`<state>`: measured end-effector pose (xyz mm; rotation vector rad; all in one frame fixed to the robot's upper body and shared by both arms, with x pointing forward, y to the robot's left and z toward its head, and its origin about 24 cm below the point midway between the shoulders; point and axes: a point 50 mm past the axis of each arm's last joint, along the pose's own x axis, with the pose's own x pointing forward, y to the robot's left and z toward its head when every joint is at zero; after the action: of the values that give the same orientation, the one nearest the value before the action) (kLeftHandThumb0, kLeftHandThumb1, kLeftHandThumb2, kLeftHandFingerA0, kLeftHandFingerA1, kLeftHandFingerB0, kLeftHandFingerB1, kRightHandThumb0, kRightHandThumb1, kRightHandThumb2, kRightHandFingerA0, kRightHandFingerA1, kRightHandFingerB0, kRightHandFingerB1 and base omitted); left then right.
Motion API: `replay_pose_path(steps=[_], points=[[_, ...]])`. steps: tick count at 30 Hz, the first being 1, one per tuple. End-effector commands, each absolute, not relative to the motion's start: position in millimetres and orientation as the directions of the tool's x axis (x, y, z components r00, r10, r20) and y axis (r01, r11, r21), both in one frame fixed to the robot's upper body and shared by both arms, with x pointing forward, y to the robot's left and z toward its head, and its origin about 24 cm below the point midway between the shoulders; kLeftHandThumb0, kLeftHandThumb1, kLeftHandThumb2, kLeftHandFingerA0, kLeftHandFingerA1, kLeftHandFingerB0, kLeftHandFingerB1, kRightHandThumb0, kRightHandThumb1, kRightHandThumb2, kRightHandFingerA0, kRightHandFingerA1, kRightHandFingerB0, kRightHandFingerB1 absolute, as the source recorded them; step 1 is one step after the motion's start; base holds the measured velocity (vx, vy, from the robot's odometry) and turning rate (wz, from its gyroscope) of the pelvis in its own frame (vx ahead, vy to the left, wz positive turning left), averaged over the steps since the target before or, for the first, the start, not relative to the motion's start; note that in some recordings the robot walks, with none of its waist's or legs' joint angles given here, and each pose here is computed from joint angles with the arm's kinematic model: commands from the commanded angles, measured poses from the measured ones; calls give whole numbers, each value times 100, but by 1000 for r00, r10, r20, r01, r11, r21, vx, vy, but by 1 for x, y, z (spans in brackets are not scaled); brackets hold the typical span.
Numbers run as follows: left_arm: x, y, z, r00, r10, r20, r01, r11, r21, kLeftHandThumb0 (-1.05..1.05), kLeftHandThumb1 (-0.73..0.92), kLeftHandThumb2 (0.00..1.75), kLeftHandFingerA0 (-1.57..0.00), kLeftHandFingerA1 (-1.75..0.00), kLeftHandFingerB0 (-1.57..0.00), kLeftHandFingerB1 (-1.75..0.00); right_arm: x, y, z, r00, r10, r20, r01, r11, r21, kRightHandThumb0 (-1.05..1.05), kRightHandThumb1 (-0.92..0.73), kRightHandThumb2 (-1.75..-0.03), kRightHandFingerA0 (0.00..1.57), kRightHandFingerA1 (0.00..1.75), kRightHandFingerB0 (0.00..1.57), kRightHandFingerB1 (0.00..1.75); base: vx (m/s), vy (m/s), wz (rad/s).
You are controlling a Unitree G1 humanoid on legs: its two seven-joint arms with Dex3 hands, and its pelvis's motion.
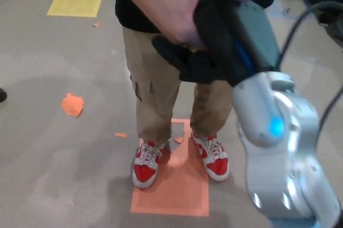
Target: The robot extends its right arm to grab a person's hand and shakes it
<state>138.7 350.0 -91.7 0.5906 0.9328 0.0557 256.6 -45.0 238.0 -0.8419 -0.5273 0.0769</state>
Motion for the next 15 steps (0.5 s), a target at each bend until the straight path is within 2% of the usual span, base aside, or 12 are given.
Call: replay_pose_path(steps=[1, 2, 3, 4, 7, 8, 9, 10, 11, 12, 13, 15], points=[[132, 356, -90, 599, 310, -738, 203, 833, 514, -56, 71, 103, -34, -52, -21, -45, 259, -49, 231, 890, 265, 370, 119, 649, -751, -42, -71, -85, 89, 114, 25, 42, 0, 0, 0], [131, 356, -90, 599, 308, -739, 203, 834, 513, -56, 71, 102, -33, -52, -19, -45, 265, -49, 222, 908, 261, 326, 91, 638, -765, -34, -83, -65, 82, 130, 30, 33, 0, 0, 0], [131, 356, -90, 598, 308, -739, 201, 836, 511, -56, 71, 102, -33, -52, -19, -45, 270, -49, 217, 917, 256, 306, 82, 632, -771, -34, -83, -65, 82, 130, 30, 33, 0, 0, 0], [132, 356, -90, 598, 309, -739, 185, 845, 503, -56, 85, 65, -36, -34, -29, -32, 277, -48, 209, 932, 250, 263, 56, 618, -784, -34, -83, -65, 80, 128, 30, 33, 0, 0, 0], [130, 355, -91, 605, 303, -736, 182, 848, 498, -56, 86, 65, -36, -34, -28, -32, 303, -48, 175, 969, 221, 109, -30, 547, -836, -33, -85, -65, 82, 104, 32, 33, 0, 0, 0], [130, 355, -91, 604, 300, -739, 194, 844, 500, -55, 87, 66, -36, -34, -28, -32, 308, -49, 165, 975, 209, 71, -55, 543, -838, -34, -86, -68, 77, 86, 32, 33, 0, 0, 0], [130, 355, -91, 602, 297, -741, 206, 839, 504, -55, 87, 66, -36, -34, -28, -32, 312, -50, 157, 979, 201, 44, -74, 542, -837, -34, -86, -68, 77, 86, 32, 33, 0, 0, 0], [131, 354, -91, 602, 299, -740, 217, 831, 512, -57, 87, 66, -38, -34, -27, -32, 319, -51, 142, 980, 196, -19, -122, 528, -840, -32, -85, -65, 60, 46, 32, 33, 0, 0, 0], [134, 354, -90, 605, 302, -737, 233, 818, 527, -54, 71, 104, -33, -52, -17, -44, 329, -56, 118, 975, 188, -117, -199, 515, -834, -31, -85, -65, 65, 51, 34, 34, 0, 0, 0], [136, 354, -90, 608, 302, -735, 236, 815, 529, -54, 71, 104, -33, -52, -17, -44, 330, -57, 113, 973, 189, -133, -214, 519, -827, -31, -85, -65, 65, 51, 34, 34, 0, 0, 0], [138, 353, -89, 612, 297, -733, 228, 821, 523, -54, 87, 66, -37, -34, -31, -33, 333, -58, 105, 971, 193, -143, -225, 520, -824, -29, -84, -65, 56, 45, 37, 36, 0, 0, 0], [139, 353, -89, 611, 299, -733, 221, 825, 521, -56, 87, 66, -36, -33, -28, -32, 336, -60, 84, 961, 197, -195, -270, 514, -814, -28, -85, -65, 47, 44, 41, 39, 0, 0, 0]])
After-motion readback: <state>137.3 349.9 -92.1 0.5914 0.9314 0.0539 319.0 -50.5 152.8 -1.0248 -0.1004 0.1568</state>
